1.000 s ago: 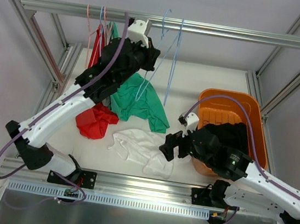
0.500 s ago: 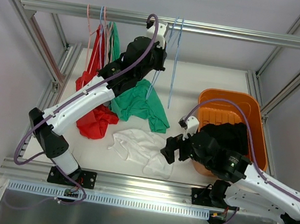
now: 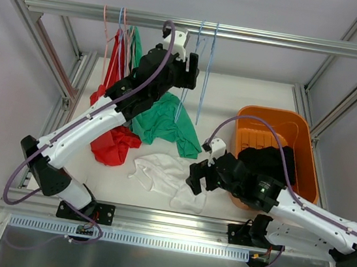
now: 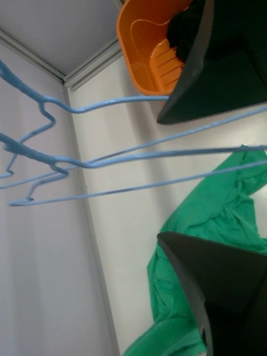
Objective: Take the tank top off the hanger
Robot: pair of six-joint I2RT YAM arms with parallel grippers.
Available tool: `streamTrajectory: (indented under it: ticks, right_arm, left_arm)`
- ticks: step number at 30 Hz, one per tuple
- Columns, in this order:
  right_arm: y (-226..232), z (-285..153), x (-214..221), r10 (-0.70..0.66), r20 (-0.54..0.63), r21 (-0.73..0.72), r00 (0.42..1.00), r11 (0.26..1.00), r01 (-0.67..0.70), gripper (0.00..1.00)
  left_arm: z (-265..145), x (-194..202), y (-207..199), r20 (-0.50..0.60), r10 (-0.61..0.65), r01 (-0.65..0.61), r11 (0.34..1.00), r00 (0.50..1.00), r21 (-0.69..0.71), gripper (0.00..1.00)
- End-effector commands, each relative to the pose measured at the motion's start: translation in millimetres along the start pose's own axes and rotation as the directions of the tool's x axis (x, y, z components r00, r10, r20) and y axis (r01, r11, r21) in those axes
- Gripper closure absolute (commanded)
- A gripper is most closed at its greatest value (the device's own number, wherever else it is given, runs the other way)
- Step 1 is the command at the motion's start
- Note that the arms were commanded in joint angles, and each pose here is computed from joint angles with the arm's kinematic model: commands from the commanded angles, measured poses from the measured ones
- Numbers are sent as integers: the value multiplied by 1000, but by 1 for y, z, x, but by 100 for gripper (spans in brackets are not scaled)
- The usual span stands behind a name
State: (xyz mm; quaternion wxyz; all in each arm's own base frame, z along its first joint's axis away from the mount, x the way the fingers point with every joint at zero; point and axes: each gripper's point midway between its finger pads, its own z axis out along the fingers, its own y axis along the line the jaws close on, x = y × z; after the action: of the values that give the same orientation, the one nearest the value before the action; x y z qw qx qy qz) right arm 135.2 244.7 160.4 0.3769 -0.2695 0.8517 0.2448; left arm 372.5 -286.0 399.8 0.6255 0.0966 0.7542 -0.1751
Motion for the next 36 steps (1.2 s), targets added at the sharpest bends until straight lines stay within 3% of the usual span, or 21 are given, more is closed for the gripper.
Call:
streamTrajectory:
  ticks: [1,2,9,16,22,25,27,28,30,31,33,36]
  right_arm:
    - [4,7,-14,-41,34,4,999,999,40,0]
    - [5,11,-12,-46,21,4,999,999,46,0]
    - [24,50,11,-99,-82,-79,992,993,93,1]
    - [6,95,24,-101,-156,121,983,985,121,1]
    - [-3,131,49,-93,-224,185,970,973,136,5]
    - [1,142,65,-75,-244,166,967,979,118,15]
    - [8,147,68,-61,-237,132,970,987,94,30]
    - [9,146,74,-60,-242,126,969,988,92,44]
    - [13,145,73,-56,-232,113,971,990,84,59]
    - [16,143,74,-64,-229,105,971,990,90,79]
    - [20,134,67,-78,-198,92,977,991,98,100]
    - [26,117,58,-104,-155,77,982,990,117,100]
  left_arm:
    - [-42,-32,13,85,-25,25,1000,996,3,18]
    - [-48,-32,17,90,-26,26,1000,996,-2,1]
    - [-115,-2,47,71,-27,27,1000,997,3,1]
    - [-192,37,90,72,-93,96,995,993,-35,1]
    - [-214,85,84,-91,-81,86,995,993,48,1]
    - [-221,98,72,-138,-76,94,988,988,124,1]
    - [-222,106,79,-149,-64,80,992,987,101,1]
    - [-223,111,84,-154,-55,68,994,987,83,1]
    - [-224,119,91,-163,-43,52,997,986,52,1]
    - [-226,124,94,-162,-37,46,998,986,51,1]
    - [-229,127,96,-157,-34,42,998,987,51,1]
    - [-234,130,98,-142,-41,50,997,989,57,1]
